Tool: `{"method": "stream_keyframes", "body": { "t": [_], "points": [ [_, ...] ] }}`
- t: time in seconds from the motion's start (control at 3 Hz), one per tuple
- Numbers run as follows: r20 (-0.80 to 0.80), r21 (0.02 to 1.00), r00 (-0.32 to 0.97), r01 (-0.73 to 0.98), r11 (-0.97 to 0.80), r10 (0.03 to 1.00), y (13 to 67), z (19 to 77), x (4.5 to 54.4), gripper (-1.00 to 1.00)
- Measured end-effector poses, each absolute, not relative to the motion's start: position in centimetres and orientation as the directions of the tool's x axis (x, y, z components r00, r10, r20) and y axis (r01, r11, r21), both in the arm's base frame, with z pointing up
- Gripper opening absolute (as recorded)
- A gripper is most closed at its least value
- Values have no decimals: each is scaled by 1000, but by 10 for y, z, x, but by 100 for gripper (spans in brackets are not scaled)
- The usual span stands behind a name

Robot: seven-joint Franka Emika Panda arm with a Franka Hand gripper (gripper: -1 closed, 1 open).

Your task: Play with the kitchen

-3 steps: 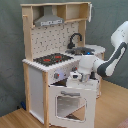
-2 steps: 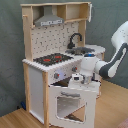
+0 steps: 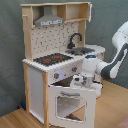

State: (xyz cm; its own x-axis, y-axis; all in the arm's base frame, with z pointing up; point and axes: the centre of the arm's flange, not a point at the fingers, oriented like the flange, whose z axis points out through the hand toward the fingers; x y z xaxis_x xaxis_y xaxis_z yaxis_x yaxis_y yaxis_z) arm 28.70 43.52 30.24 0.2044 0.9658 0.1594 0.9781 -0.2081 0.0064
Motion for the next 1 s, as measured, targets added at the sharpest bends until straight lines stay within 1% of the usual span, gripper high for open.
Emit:
{"method": "stream_keyframes", "body": {
  "t": [0.33,1.0],
  "points": [
    [151,84,269,955,-284,951,427,318,300,-100],
    [87,276,296,910,-309,951,423,354,308,-100]
  ]
}}
